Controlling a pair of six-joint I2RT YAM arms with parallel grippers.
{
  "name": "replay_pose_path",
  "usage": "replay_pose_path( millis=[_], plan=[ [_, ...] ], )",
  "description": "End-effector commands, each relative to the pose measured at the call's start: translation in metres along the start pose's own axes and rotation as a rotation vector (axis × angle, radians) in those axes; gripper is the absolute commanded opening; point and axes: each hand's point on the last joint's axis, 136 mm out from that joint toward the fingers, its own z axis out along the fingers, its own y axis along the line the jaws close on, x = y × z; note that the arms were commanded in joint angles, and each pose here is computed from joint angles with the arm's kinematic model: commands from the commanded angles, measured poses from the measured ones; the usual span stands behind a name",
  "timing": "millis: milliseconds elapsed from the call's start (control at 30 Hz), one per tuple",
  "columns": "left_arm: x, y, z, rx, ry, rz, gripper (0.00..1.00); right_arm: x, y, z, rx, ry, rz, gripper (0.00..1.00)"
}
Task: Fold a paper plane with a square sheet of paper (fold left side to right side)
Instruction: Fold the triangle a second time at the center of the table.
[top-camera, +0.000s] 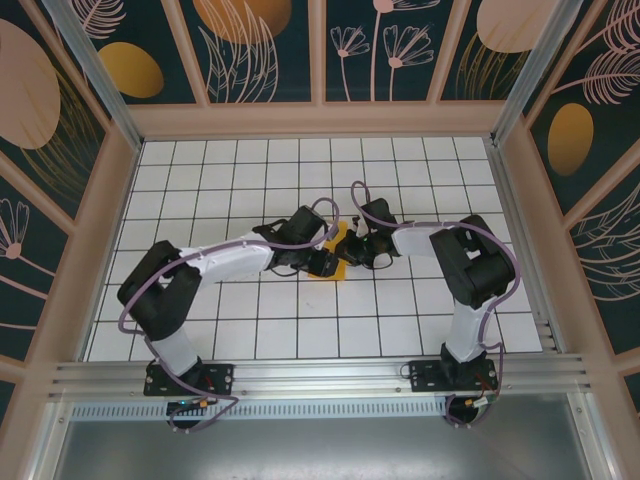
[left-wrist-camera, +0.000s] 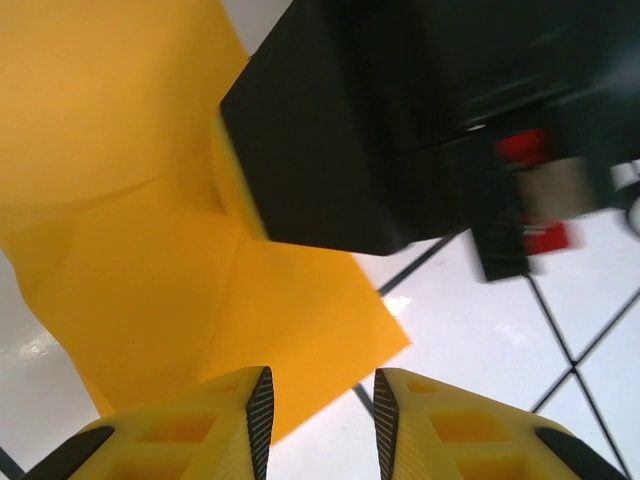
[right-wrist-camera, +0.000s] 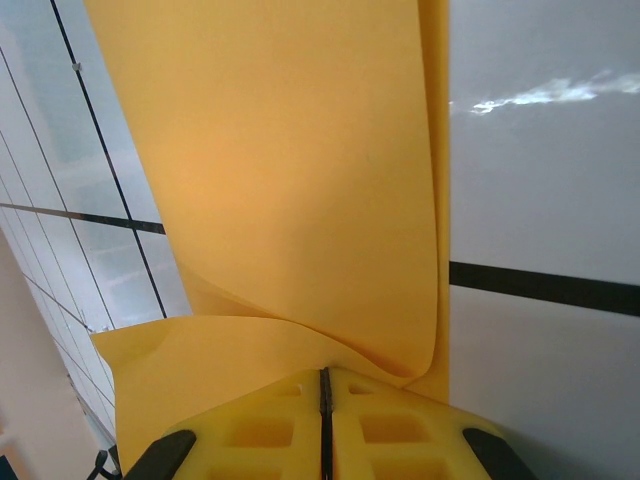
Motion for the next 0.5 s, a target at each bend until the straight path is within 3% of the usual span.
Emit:
replay_pose_path(
  millis=[0, 467],
  plan=[
    [-0.013, 0.005, 0.004, -0.036, -0.026, -0.024, 0.35, 0.017, -0.053, 0.010, 0.196, 0.023, 0.051, 0.10],
    [0.015, 0.024, 0.022, -0.080, 0.050, -0.051, 0.34, 0.018, -0.055, 0.009, 0.202, 0.022, 0.048, 0.10]
  ],
)
